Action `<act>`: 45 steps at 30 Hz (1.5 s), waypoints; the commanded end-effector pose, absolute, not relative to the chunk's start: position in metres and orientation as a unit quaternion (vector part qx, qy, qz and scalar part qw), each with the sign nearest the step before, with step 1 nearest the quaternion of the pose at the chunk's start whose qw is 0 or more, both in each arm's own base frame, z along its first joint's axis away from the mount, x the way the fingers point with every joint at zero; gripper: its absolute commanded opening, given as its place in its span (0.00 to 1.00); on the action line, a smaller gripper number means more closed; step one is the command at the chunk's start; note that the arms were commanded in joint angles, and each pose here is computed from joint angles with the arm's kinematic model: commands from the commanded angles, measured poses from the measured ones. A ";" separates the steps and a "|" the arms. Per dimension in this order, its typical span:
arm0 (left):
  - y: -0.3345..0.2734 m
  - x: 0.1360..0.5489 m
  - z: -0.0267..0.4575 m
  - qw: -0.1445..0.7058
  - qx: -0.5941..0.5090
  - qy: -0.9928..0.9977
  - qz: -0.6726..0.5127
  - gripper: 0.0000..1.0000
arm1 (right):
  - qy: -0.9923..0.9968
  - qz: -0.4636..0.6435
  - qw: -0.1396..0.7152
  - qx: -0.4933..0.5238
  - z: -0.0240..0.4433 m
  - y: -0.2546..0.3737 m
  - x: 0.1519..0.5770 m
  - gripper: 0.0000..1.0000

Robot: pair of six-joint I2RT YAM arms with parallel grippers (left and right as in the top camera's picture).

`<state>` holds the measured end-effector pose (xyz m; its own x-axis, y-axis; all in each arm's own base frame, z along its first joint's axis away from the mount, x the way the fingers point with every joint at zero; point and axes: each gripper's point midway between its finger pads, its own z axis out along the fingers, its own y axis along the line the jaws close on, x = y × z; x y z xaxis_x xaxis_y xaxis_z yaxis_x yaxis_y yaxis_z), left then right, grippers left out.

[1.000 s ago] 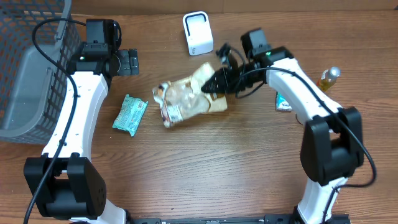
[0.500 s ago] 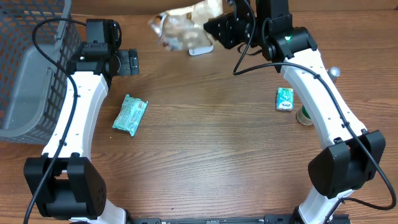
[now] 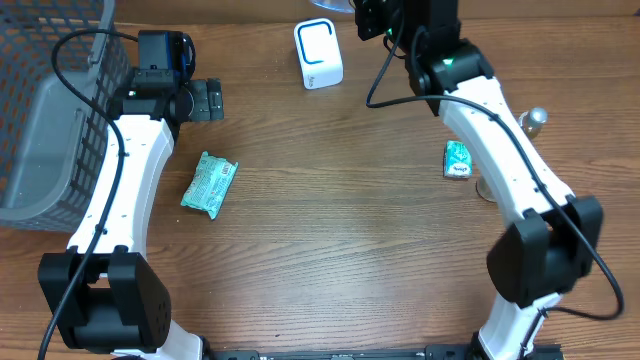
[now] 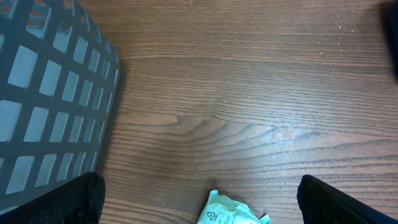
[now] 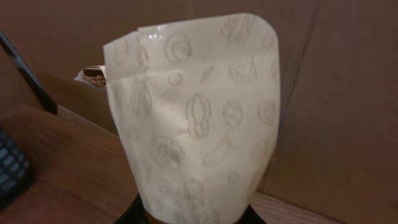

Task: Scan the item barcode
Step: 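Hold the PanTree bag in front of the white scanner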

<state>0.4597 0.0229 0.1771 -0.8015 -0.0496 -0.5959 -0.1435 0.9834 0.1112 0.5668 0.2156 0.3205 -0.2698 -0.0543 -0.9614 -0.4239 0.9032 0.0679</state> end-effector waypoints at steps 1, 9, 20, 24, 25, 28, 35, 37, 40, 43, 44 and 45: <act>0.021 0.463 0.194 0.330 -0.041 0.940 0.078 0.99 | 0.788 0.119 0.584 -0.156 0.289 0.216 0.587 0.04; 0.021 0.463 0.194 0.330 -0.041 0.940 0.078 1.00 | 0.793 0.009 0.583 -0.177 0.241 0.211 0.611 0.04; 0.021 0.463 0.194 0.330 -0.041 0.940 0.078 1.00 | 0.809 0.001 0.551 -0.204 0.212 0.241 0.597 0.04; 0.021 0.463 0.194 0.329 -0.041 0.940 0.078 1.00 | 0.819 0.003 0.532 -0.217 0.201 0.249 0.588 0.04; 0.021 0.463 0.194 0.330 -0.041 0.940 0.078 0.99 | 0.821 0.003 0.528 -0.219 0.199 0.251 0.587 0.04; 0.021 0.463 0.194 0.330 -0.041 0.940 0.078 0.99 | 0.827 0.003 0.514 -0.227 0.192 0.255 0.581 0.04; 0.021 0.463 0.194 0.330 -0.041 0.940 0.078 1.00 | 0.825 0.021 0.508 -0.247 0.190 0.275 0.570 0.04; 0.021 0.463 0.194 0.330 -0.041 0.940 0.078 1.00 | 0.820 0.025 0.515 -0.248 0.194 0.280 0.570 0.04; 0.021 0.463 0.194 0.330 -0.041 0.940 0.078 1.00 | 0.813 0.029 0.527 -0.248 0.199 0.286 0.571 0.04; 0.021 0.463 0.194 0.330 -0.041 0.940 0.078 1.00 | 0.811 0.032 0.527 -0.251 0.200 0.291 0.568 0.04; 0.021 0.463 0.194 0.330 -0.041 0.940 0.078 1.00 | 0.813 0.032 0.524 -0.253 0.198 0.292 0.567 0.04; 0.021 0.463 0.194 0.330 -0.041 0.940 0.078 1.00 | 0.815 0.032 0.519 -0.256 0.196 0.294 0.565 0.04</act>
<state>0.4596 0.0229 0.1772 -0.8015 -0.0496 -0.5959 -0.1433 0.9834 0.1109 0.5717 0.2802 0.1968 -0.3343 -0.3769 -0.8638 -0.4127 0.8825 -0.2254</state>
